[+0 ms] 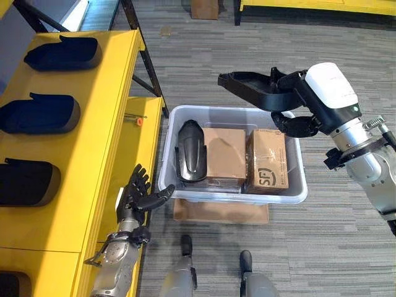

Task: Move parts from the plastic box to the shelf.

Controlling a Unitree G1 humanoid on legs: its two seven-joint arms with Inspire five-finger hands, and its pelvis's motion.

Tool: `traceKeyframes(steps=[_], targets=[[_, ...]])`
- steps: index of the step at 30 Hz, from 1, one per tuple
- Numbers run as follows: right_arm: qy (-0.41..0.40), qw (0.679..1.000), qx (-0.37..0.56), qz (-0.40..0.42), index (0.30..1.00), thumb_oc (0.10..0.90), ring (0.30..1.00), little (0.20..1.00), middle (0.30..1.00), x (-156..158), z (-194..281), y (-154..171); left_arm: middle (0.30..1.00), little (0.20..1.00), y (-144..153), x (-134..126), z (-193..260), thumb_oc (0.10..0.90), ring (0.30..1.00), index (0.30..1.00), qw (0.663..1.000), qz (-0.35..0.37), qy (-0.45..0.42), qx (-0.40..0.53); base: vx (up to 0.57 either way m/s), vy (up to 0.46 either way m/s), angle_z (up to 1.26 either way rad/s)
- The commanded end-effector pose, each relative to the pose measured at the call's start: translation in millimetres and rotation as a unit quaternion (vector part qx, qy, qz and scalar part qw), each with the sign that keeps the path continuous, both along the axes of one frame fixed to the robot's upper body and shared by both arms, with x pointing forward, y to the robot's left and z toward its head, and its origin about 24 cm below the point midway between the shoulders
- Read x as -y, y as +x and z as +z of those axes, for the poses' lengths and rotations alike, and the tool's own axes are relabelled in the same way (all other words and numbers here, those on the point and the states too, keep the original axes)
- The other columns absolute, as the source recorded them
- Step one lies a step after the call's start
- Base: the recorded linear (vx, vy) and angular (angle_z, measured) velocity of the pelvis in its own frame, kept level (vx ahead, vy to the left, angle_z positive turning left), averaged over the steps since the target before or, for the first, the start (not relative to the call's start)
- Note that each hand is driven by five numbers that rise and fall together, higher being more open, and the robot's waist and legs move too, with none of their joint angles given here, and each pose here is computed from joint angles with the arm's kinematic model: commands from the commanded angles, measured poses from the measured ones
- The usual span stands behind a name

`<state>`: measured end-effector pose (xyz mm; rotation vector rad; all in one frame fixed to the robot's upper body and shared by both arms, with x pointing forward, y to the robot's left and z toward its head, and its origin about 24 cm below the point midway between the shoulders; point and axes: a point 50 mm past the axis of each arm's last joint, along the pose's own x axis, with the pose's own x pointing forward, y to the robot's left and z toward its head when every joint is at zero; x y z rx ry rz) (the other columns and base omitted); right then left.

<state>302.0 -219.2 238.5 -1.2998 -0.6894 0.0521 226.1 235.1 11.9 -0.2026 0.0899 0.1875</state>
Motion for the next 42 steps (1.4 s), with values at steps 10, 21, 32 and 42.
traceKeyframes(steps=[10, 21, 32, 42], targets=[[0.019, 0.985, 0.158, 0.062, 0.300, 0.400, 0.300, 0.300, 0.300, -17.8, 69.2, -16.4, 1.000, 1.000, -26.1, -16.2, -6.5, 0.900, 1.000, 1.000, 0.999, 0.034, -0.015, 0.006, -0.22, -0.231, 0.51], [0.059, 0.976, 0.212, -0.001, 0.300, 0.400, 0.300, 0.300, 0.300, 13.8, 68.6, -37.9, 1.000, 1.000, -5.7, 18.8, 6.5, 0.900, 1.000, 1.000, 0.997, -0.063, -0.031, 0.035, -0.13, 0.089, 1.34], [0.056, 0.975, 0.210, -0.034, 0.300, 0.400, 0.300, 0.300, 0.300, 22.4, 53.5, -43.6, 1.000, 1.000, -7.1, 6.4, 9.8, 0.900, 1.000, 1.000, 0.998, -0.056, 0.009, 0.039, -0.03, 0.173, 0.54], [0.060, 0.980, 0.184, -0.040, 0.300, 0.400, 0.300, 0.300, 0.300, 20.4, 36.2, -42.0, 1.000, 1.000, -13.5, 5.7, 5.4, 0.900, 1.000, 1.000, 0.998, -0.046, 0.012, 0.029, 0.03, 0.064, 0.12]])
